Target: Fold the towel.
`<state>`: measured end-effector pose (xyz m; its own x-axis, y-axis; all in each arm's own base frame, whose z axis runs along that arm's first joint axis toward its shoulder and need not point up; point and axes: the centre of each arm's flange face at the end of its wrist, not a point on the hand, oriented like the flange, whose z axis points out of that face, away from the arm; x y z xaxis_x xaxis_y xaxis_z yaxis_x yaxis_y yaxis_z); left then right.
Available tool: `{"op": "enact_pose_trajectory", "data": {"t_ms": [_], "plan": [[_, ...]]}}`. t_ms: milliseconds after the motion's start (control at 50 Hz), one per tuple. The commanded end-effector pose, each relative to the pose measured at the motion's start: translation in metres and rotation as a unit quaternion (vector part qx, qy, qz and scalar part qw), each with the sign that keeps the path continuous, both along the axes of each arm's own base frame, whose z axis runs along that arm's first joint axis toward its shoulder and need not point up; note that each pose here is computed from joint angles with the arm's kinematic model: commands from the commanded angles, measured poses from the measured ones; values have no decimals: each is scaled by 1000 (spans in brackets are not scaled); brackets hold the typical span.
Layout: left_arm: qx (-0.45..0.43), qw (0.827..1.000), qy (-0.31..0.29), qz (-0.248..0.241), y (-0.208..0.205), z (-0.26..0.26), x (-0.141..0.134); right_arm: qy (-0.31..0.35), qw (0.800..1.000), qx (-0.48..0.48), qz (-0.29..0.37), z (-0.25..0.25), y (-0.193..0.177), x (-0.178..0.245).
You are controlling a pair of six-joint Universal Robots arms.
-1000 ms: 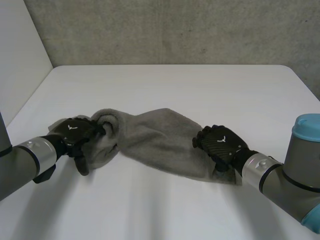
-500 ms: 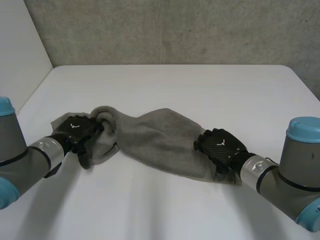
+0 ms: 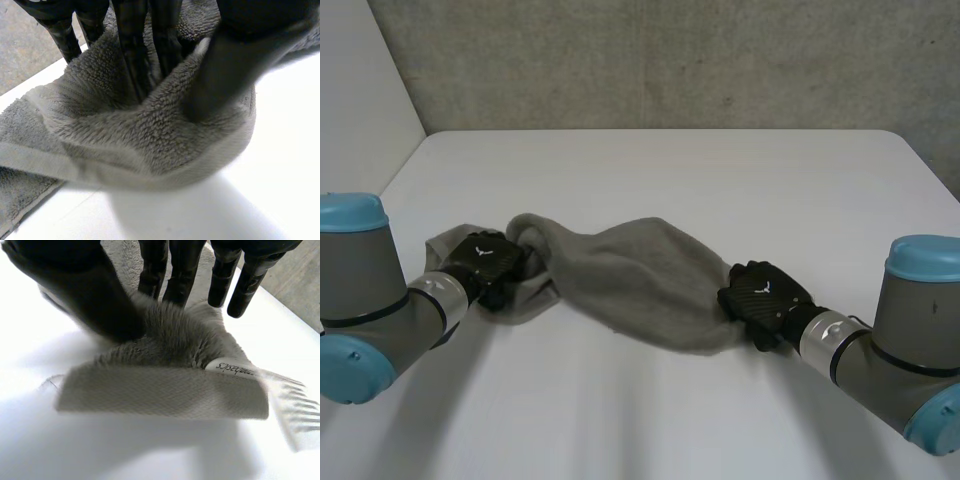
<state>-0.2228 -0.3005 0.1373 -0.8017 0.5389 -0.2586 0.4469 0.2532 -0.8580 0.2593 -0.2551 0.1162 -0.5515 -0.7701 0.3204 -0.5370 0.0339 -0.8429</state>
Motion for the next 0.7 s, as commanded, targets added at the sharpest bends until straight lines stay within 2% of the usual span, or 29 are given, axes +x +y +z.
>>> {"op": "enact_pose_trajectory", "data": {"t_ms": [20,240,340,460,560,600,700], "plan": [[-5,1000,6,-8,5,6,-5,-25,999,-24,-15,29,-14,-8],[-49,998,33,-16,20,60,-2,-85,995,-31,-37,81,-22,-30],[-38,997,67,-31,34,77,0,-70,996,52,-16,97,2,-43],[10,995,92,-39,40,74,9,-41,995,86,3,103,10,-55],[17,994,98,-36,35,73,14,-35,996,85,4,102,3,-58],[35,994,97,-20,26,62,23,-30,995,92,4,96,0,-58],[70,993,92,-17,23,43,21,-27,994,106,10,85,-7,-53]]}}
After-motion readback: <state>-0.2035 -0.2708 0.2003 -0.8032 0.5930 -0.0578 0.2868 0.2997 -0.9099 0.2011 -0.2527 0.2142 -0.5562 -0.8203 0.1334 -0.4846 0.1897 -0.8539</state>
